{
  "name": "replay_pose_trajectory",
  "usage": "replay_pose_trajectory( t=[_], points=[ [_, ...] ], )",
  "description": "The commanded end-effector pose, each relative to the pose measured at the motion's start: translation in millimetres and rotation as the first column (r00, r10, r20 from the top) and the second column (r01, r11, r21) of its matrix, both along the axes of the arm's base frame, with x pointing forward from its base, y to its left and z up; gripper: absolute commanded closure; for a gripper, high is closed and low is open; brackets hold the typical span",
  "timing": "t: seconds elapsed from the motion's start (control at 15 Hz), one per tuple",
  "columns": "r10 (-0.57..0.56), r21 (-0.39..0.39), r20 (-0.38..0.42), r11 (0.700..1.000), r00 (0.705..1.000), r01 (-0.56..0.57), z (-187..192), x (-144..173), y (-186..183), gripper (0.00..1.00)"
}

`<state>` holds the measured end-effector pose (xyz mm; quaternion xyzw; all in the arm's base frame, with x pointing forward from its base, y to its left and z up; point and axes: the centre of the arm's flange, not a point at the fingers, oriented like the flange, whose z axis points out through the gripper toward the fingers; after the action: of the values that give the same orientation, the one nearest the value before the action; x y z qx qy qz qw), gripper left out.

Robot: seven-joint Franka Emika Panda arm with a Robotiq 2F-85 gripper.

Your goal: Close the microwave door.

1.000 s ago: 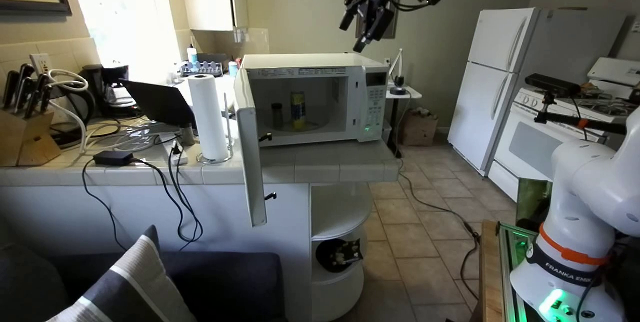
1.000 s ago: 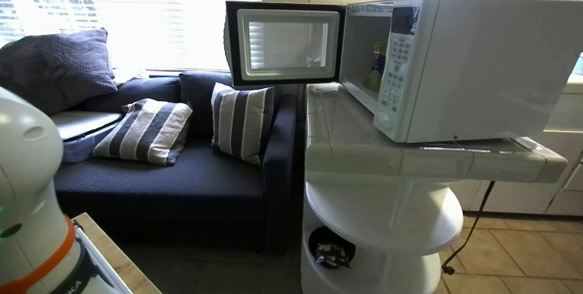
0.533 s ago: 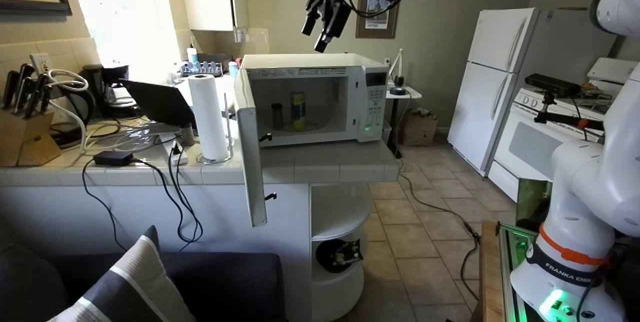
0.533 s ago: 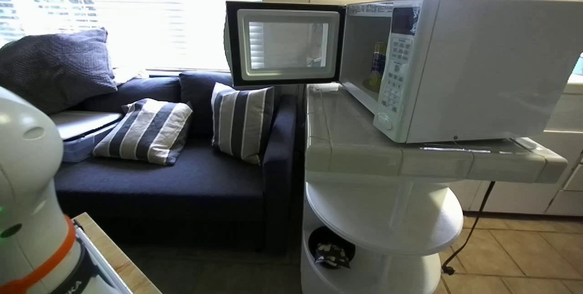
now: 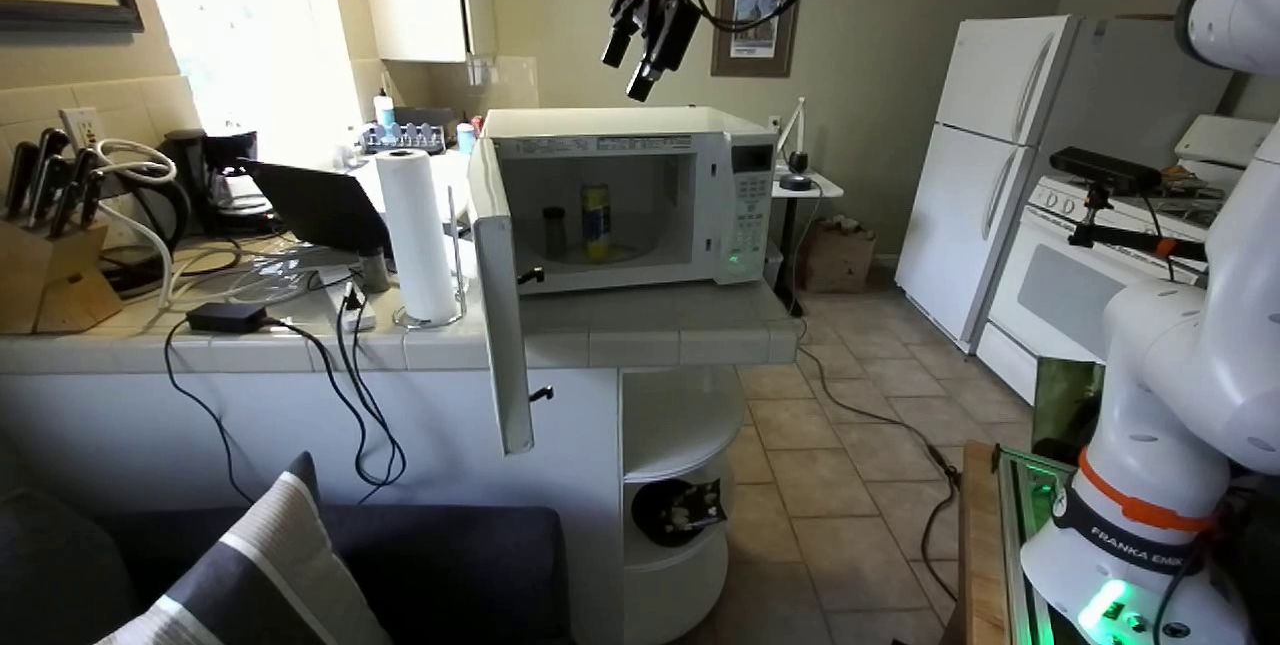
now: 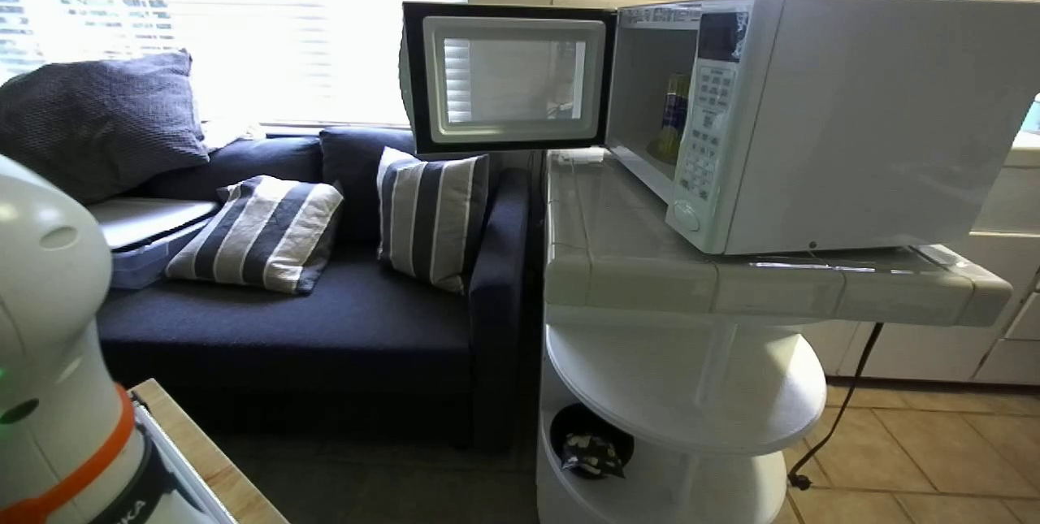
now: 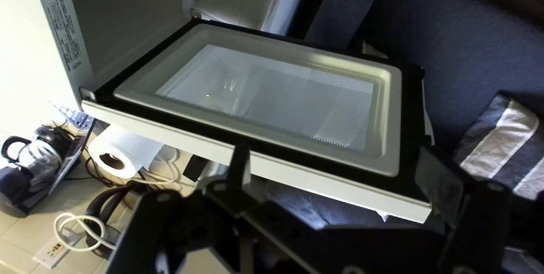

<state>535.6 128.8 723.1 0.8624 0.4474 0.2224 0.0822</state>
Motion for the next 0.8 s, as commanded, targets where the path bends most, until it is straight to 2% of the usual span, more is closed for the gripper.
replay_pose_trajectory(
  t=[0.0, 0.07, 0.27, 0.4, 0.47, 0.53, 0.73],
  points=[
    [0.0, 0.0, 0.0, 1.0, 1.0, 0.0, 0.0, 0.0, 0.0, 0.0],
    [-0.042, 0.003, -0.034, 0.999, 0.999, 0.042, -0.9, 12.4, 2.0, 0.0],
    [-0.016, 0.071, -0.085, 0.997, 0.996, 0.022, -1.1, 32.1, 34.8, 0.0],
    [0.022, 0.158, -0.089, 0.987, 0.996, -0.008, 1.8, 38.4, 58.5, 0.0],
    [0.019, 0.188, -0.084, 0.982, 0.996, -0.003, 3.3, 41.8, 70.7, 0.25],
    [0.008, 0.211, -0.091, 0.977, 0.996, 0.011, 4.2, 45.3, 82.6, 0.26],
    [-0.012, 0.262, -0.108, 0.964, 0.994, 0.04, 3.8, 59.6, 108.1, 0.5]
  ],
)
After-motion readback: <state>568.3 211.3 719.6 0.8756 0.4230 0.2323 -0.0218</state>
